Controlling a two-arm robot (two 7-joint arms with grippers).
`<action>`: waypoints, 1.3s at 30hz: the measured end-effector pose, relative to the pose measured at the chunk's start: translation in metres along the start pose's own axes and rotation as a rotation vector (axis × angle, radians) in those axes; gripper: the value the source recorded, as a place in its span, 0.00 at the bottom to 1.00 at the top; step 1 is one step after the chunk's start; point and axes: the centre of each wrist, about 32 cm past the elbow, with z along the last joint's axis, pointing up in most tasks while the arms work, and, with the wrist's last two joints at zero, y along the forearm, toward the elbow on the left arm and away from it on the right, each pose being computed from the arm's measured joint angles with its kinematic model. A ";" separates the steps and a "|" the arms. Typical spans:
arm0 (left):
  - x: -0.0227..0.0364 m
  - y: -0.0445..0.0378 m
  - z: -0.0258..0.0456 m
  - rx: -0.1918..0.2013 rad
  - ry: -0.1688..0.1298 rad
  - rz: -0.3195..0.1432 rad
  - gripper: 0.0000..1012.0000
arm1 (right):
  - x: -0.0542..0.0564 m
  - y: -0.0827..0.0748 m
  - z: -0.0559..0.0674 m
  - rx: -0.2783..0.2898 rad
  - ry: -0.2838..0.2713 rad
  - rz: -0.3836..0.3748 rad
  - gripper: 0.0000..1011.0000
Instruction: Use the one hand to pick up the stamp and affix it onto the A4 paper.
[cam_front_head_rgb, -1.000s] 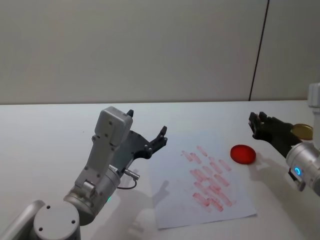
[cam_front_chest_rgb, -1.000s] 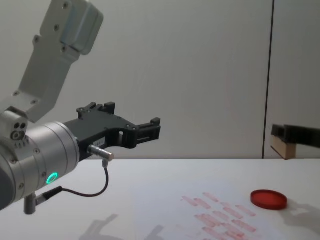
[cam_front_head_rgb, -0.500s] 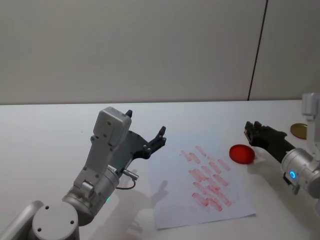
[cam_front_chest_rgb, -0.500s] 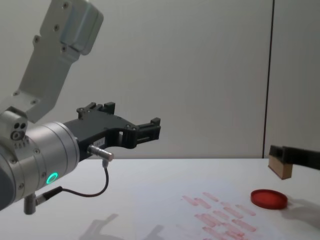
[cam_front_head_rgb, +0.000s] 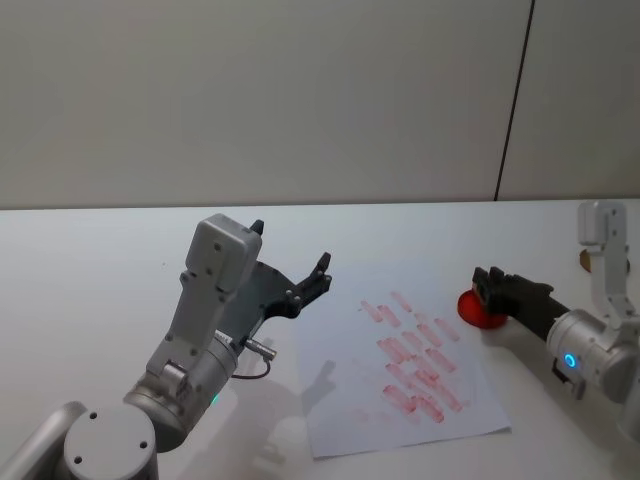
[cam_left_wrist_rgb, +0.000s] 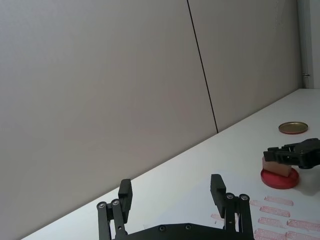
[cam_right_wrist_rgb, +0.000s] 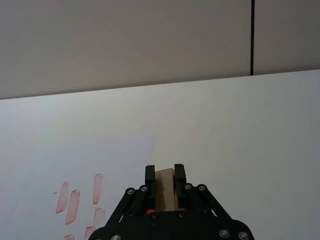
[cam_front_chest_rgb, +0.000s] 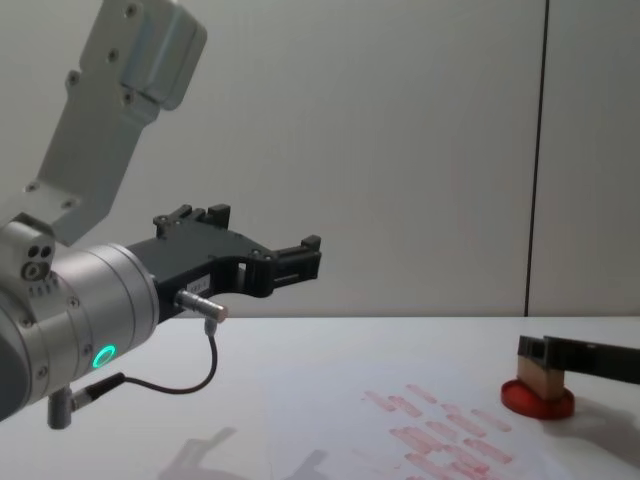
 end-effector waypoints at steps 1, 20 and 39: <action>0.0000 0.0000 0.0000 0.000 0.000 0.000 0.98 | 0.000 0.001 -0.001 -0.006 0.001 0.004 0.22; 0.0000 0.0000 0.0000 0.000 0.000 0.000 0.98 | -0.005 -0.001 0.004 0.013 -0.034 0.032 0.75; 0.0000 0.0000 0.0000 0.000 0.000 0.000 0.98 | -0.022 -0.032 0.040 0.202 -0.133 0.024 0.99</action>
